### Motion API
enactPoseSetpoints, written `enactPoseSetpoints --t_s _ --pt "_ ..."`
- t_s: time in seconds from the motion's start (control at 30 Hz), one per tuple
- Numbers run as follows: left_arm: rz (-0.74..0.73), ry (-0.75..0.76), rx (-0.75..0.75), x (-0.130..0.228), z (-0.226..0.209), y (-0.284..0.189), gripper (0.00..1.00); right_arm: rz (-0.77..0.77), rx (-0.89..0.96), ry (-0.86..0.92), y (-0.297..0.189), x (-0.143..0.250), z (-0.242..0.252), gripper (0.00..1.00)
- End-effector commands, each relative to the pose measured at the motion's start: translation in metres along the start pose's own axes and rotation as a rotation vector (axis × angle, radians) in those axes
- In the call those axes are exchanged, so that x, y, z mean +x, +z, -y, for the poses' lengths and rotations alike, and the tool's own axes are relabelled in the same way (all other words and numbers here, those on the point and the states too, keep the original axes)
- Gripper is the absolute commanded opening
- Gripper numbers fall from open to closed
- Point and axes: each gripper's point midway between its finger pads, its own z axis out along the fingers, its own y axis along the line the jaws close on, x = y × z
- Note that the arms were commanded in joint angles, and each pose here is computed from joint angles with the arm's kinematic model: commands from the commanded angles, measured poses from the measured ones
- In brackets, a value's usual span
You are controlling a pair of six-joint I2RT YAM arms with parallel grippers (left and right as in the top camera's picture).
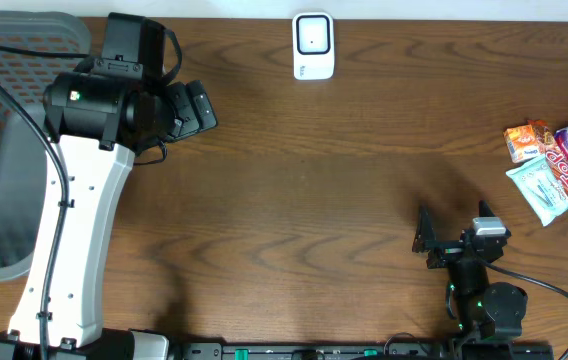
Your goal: Scan the item barcode
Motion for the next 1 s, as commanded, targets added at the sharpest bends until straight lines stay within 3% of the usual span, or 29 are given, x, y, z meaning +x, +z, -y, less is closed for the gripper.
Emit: enactPoseSetpoints --t_s 0.0,0.47,0.7,0.97 --pt "0.003 0.003 -0.018 -0.002 -0.003 0.002 0.98 0.001 -0.009 0.009 0.0 0.0 -0.003 0.99" --pt "0.007 0.033 -0.03 -0.002 -0.007 -0.001 0.98 0.001 -0.008 0.009 0.0 0.0 -0.003 0.99" --pt "-0.122 0.081 -0.067 0.05 -0.021 -0.004 0.98 0.001 -0.009 0.009 0.0 0.0 -0.003 0.99" --pt "-0.08 0.327 0.052 0.099 -0.023 0.042 0.98 0.001 -0.009 0.008 0.0 0.0 -0.003 0.99"
